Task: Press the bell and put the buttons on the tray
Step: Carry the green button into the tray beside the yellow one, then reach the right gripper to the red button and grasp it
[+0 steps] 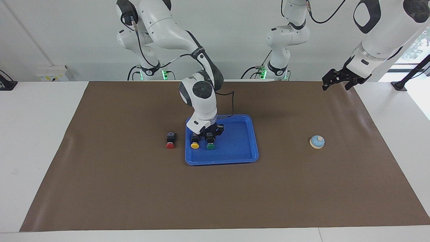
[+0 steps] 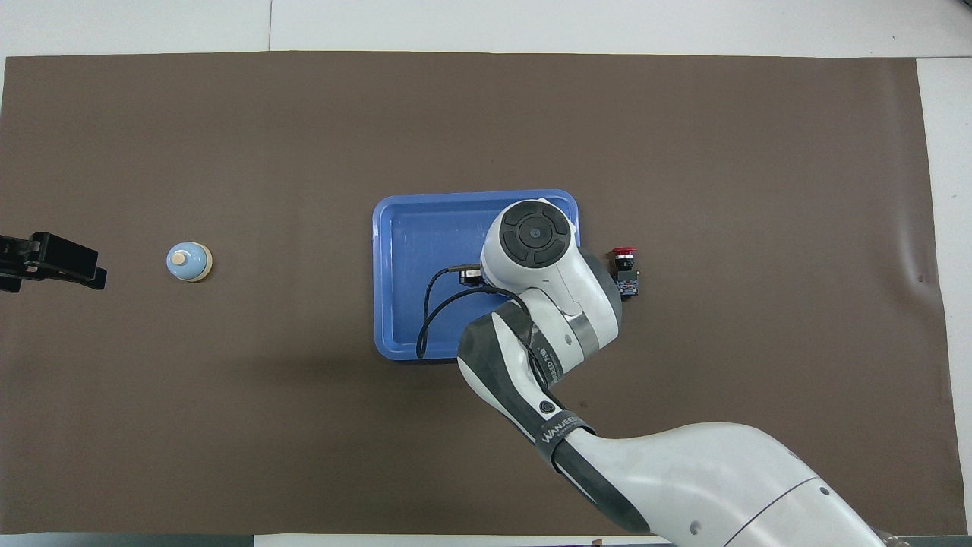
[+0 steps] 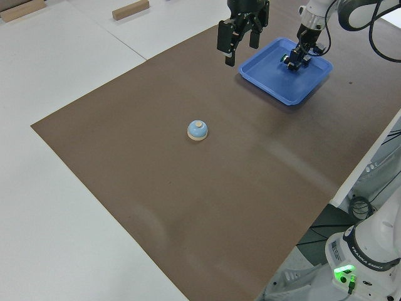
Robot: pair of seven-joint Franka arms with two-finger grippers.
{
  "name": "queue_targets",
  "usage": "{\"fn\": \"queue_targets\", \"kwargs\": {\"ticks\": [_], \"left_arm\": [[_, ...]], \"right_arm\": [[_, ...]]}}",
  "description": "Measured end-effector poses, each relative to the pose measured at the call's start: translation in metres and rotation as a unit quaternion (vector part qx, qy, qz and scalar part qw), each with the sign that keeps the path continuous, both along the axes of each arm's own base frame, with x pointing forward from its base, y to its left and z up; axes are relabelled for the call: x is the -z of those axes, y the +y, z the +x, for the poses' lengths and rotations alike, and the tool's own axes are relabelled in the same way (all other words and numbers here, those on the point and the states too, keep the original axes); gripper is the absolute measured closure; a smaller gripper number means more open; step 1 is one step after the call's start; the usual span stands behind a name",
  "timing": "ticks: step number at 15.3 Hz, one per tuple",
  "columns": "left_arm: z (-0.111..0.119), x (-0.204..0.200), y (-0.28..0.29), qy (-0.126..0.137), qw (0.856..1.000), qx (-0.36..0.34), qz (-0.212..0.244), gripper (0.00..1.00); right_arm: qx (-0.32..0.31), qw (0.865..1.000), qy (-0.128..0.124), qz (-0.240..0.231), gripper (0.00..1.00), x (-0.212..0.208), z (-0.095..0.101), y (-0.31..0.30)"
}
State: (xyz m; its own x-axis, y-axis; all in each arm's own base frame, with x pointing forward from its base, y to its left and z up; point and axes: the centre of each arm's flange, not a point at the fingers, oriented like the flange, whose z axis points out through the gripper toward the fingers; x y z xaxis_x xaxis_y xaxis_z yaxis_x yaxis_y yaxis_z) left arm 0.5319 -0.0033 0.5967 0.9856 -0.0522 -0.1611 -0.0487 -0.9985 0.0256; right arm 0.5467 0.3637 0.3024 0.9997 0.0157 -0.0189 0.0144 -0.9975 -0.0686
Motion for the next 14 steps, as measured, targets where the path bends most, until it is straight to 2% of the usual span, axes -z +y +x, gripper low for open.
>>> {"fn": "queue_targets", "kwargs": {"ticks": [5, 6, 10, 12, 14], "left_arm": [[0.0, 0.0, 0.0, 0.0, 1.0, 0.0, 0.0, 0.0], [0.0, 0.0, 0.0, 0.0, 1.0, 0.0, 0.0, 0.0], [0.0, 0.0, 0.0, 0.0, 1.0, 0.0, 0.0, 0.0], [0.0, 0.0, 0.0, 0.0, 1.0, 0.0, 0.0, 0.0], [0.0, 0.0, 0.0, 0.0, 1.0, 0.0, 0.0, 0.0]], "right_arm": [[0.001, 1.0, 0.012, -0.008, 0.05, -0.015, 0.001, -0.003], [0.006, 1.0, 0.012, -0.01, 0.0, -0.029, 0.007, -0.01], [0.019, 1.0, 0.015, -0.012, 0.0, -0.082, 0.038, -0.091], [0.021, 0.999, 0.024, -0.015, 0.0, -0.082, 0.049, -0.136], [0.014, 0.999, 0.039, -0.019, 0.0, -0.066, 0.049, -0.165]]}}
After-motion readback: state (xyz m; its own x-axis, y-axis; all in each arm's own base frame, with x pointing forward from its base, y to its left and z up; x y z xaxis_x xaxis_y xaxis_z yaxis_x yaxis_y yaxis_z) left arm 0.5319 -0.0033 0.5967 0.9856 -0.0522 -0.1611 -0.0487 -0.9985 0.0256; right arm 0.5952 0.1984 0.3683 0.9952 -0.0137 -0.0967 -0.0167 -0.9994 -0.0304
